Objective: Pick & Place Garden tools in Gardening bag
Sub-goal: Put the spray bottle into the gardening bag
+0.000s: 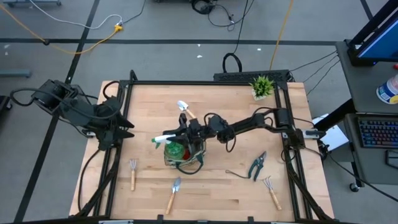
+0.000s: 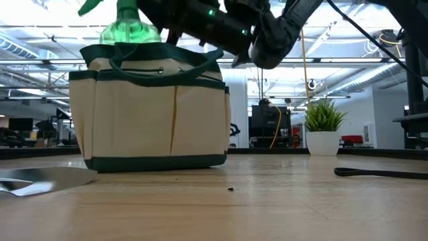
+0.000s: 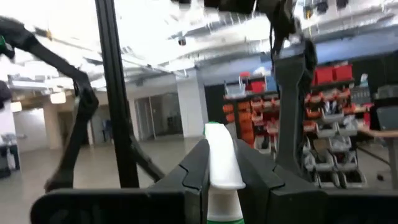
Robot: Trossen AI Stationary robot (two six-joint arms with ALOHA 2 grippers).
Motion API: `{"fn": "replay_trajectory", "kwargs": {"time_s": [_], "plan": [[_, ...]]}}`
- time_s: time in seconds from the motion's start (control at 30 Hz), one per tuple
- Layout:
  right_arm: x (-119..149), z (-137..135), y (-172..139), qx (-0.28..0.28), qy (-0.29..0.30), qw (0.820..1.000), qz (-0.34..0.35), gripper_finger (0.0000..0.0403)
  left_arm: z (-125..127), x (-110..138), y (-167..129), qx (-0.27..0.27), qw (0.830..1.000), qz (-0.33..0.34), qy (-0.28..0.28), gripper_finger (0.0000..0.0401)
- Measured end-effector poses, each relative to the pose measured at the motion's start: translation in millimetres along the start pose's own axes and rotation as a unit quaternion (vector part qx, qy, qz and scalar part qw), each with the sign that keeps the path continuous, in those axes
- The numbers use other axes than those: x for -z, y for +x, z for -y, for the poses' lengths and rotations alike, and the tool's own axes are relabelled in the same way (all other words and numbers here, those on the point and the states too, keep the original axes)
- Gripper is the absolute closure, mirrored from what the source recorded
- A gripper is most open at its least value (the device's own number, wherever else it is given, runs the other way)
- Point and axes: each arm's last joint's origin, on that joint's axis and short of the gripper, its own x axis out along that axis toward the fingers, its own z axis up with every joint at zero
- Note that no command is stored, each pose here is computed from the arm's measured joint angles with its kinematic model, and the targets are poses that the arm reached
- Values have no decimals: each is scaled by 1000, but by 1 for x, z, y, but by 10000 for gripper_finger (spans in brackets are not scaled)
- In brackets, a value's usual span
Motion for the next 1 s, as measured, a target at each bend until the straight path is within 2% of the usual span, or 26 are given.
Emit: {"fn": "replay_trajectory", "kwargs": {"time_s": [0.43,0.57,1.0], "plan": [[3,4,-1,13,1,1000,-17,354,0,0,0,0,1000,-1,7,210],[9,7,-1,45,14,998,-45,335,0,0,0,0,1000,-1,8,210],[12,7,-2,44,15,997,-57,271,0,0,0,0,1000,-1,14,210]]}}
